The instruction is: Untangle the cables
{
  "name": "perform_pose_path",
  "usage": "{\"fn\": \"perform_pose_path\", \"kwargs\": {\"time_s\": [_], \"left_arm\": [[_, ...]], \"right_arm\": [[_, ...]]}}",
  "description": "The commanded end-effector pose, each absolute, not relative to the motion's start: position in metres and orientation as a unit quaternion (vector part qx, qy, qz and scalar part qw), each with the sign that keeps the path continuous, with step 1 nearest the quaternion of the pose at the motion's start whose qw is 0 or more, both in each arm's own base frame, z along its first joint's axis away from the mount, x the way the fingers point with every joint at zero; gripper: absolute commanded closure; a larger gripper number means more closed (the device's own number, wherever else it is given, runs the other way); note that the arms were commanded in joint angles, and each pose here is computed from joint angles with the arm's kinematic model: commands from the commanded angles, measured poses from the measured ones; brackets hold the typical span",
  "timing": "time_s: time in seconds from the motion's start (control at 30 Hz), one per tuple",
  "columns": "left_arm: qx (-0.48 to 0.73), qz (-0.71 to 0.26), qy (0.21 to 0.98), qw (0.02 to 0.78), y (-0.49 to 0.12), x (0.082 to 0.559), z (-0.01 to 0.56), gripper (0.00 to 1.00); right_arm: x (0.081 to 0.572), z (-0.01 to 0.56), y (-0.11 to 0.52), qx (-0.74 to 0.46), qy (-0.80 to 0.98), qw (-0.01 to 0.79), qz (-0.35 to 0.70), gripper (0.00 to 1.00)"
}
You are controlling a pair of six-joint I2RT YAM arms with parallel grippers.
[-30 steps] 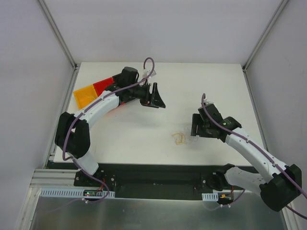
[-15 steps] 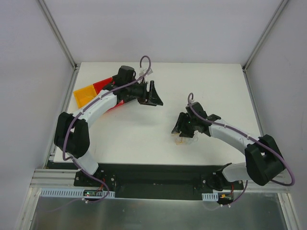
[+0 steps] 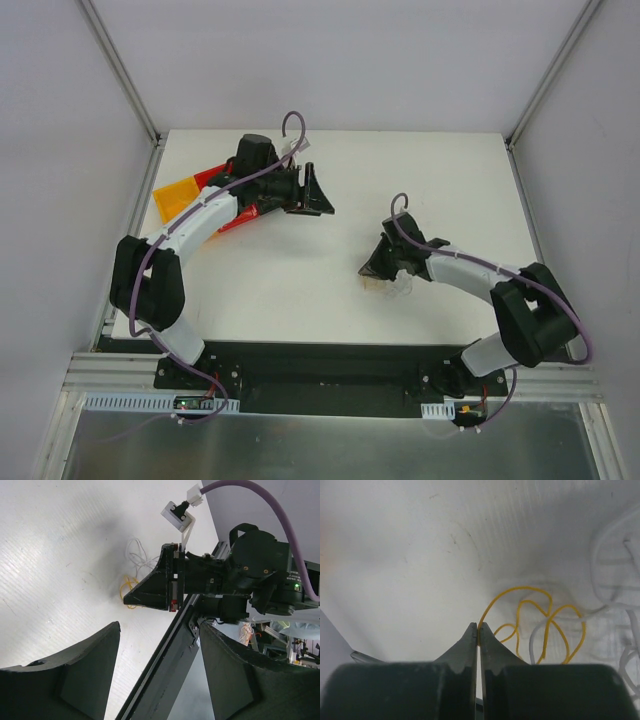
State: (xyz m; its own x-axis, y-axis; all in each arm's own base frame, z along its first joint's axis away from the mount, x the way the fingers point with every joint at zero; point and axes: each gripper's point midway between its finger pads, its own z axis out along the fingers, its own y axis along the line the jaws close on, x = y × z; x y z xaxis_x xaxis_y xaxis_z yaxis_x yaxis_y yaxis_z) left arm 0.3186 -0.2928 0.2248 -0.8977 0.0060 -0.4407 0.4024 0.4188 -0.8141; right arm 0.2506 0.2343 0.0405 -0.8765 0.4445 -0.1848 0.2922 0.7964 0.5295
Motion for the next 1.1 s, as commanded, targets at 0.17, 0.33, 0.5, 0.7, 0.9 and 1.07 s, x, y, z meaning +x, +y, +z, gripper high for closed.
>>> {"fn": "perform_pose_path", "kwargs": {"time_s": [0.17, 0.33, 0.5, 0.7, 0.9, 1.07], "left_arm": [[0.132, -0.541, 0.798, 0.232, -0.283, 0.319, 0.260, 0.37], [0.129, -0.544, 0.795, 0.237, -0.280, 0.320, 0.264, 0.37], [0.130, -0.546, 0.793, 0.238, -0.280, 0.320, 0.263, 0.36], [0.150, -0.567, 0.773, 0.239, -0.284, 0.317, 0.271, 0.38], [0.183, -0.566, 0.752, 0.285, -0.279, 0.313, 0.292, 0.42], [0.208, -0.531, 0.735, 0.367, -0.259, 0.316, 0.314, 0.45]], "right_arm": [[0.256, 0.222, 0.220, 0.103, 0.852, 0.360, 0.365, 0.99], [0.239, 0.281, 0.175, 0.101, 0.810, 0.468, 0.339, 0.99], [0.236, 0.232, 0.155, 0.109, 0.836, 0.446, 0.301, 1.00], [0.238, 0.223, 0.197, -0.023, 0.841, 0.400, 0.365, 1.00], [0.267, 0.274, 0.262, -0.143, 0.738, 0.430, 0.499, 0.99], [0.286, 0.312, 0.299, -0.293, 0.630, 0.449, 0.561, 1.00]]}}
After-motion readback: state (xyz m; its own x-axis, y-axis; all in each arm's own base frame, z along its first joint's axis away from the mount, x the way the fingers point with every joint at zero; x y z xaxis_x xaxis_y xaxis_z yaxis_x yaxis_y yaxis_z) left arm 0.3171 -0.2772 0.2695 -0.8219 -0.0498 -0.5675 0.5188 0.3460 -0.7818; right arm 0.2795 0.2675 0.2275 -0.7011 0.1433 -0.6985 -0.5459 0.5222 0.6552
